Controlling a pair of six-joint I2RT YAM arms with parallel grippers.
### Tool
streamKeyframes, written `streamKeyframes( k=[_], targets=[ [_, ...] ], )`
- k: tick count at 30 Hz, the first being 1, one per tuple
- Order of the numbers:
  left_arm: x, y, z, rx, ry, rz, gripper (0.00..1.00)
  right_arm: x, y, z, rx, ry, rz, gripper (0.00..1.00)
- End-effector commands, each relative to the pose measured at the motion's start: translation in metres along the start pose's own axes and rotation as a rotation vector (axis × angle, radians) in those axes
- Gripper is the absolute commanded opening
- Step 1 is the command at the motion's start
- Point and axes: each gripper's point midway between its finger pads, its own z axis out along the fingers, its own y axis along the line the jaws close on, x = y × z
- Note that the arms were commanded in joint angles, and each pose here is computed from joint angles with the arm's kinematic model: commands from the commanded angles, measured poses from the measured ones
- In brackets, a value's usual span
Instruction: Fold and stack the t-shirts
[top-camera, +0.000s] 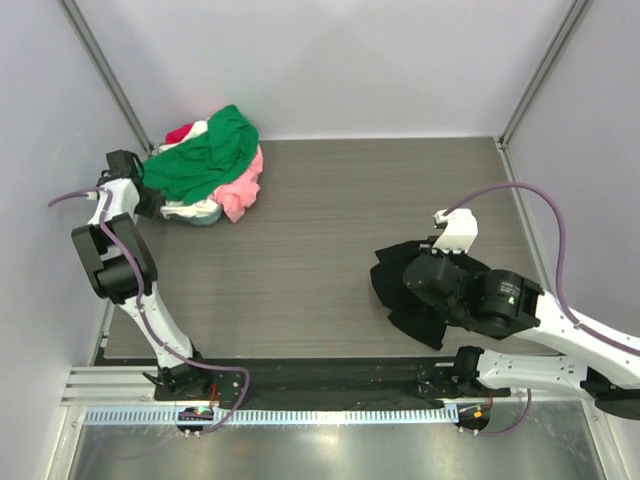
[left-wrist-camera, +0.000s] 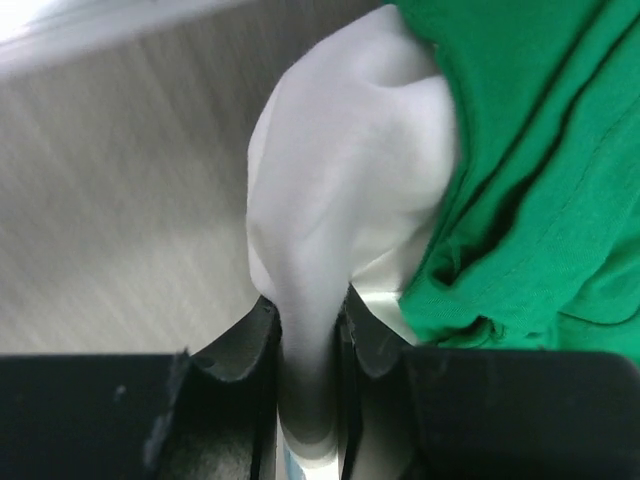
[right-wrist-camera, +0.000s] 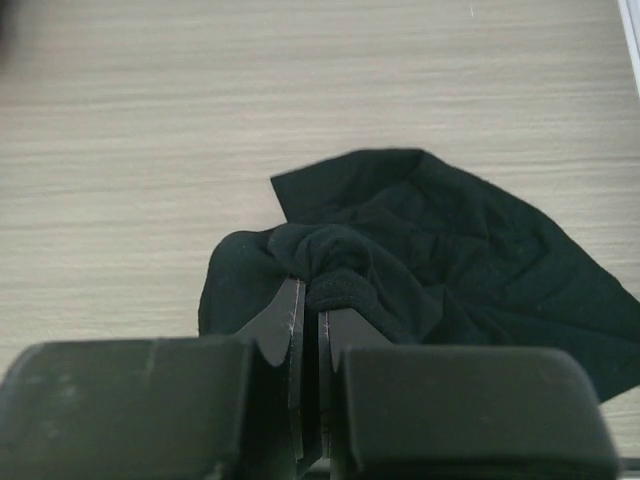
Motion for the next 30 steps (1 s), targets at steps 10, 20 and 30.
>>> streamKeyframes(
  k=[10,20,30],
  targets=[
    [-0.030,-0.044,-0.034,0.157,0.053,-0.080,0.90,-0.035,0.052,0.023,-0.014,-0.009,-0.033,0.01],
    [0.007,0.021,-0.165,0.323,-0.005,-0.003,0.93,-0.246,0.189,-0.009,-0.512,-0.228,-0.082,0.01],
    [0.047,0.028,-0.250,0.532,0.061,0.098,0.88,-0.252,0.029,-0.039,-0.090,-0.423,0.107,0.01]
  ],
)
